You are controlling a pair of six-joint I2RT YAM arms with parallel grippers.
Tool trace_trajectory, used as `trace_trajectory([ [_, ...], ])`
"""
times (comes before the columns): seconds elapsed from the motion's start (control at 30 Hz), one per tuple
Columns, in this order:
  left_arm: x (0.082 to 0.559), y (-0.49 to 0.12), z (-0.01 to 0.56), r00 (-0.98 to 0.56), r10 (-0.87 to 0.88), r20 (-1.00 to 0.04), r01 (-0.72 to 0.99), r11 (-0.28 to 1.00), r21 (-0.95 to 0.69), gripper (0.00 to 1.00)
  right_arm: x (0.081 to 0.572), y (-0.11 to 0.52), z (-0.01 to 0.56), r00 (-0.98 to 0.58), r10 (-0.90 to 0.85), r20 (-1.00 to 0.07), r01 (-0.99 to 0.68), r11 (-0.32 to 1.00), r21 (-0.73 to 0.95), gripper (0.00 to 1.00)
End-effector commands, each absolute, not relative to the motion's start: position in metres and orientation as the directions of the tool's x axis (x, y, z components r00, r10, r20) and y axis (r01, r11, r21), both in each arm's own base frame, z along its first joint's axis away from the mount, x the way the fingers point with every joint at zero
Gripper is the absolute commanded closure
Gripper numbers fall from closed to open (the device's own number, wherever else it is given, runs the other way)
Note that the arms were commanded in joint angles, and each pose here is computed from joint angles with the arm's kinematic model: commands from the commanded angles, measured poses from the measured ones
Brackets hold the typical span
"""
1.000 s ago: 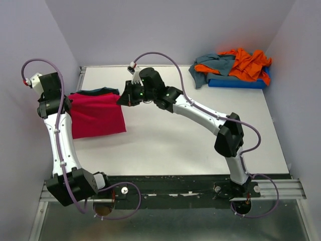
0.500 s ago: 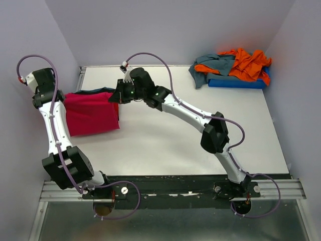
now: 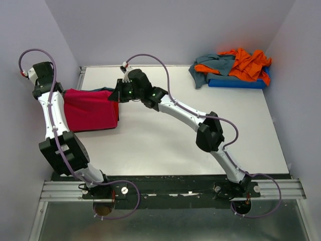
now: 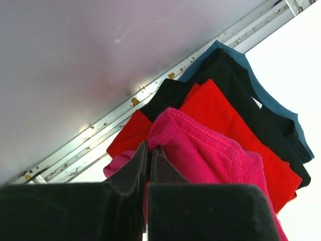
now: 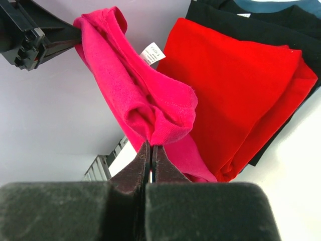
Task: Fold and stack the t-shirts
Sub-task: Put the neatly folded tshirt into the corner of the board with both arms
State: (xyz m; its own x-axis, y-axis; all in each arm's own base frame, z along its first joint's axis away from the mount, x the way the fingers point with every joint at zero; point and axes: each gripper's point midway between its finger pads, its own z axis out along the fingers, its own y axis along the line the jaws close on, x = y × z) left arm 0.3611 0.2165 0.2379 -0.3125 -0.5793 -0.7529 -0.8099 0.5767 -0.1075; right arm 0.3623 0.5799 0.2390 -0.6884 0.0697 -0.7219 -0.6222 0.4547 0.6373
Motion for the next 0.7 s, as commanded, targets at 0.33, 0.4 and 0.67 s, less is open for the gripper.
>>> trace_trajectory([
  [0.33,0.417,0.241,0.210,-0.262,-0.634,-0.728,-0.810,0.554,-0.191,1.00,0.424,0.577,0.210,-0.674,0.192,-0.713,-0.568,0.482,0.667,0.99],
  [0.4,0.425,0.242,0.201,-0.267,-0.643,-0.718,-0.812,0.551,-0.191,1.00,0.431,0.578,0.206,-0.671,0.206,-0.713,-0.568,0.476,0.672,0.99],
  [0.67,0.473,0.235,0.164,-0.326,-0.689,-0.648,-0.796,0.570,-0.206,0.56,0.465,0.579,0.184,-0.645,0.295,-0.705,-0.541,0.476,0.693,0.36],
])
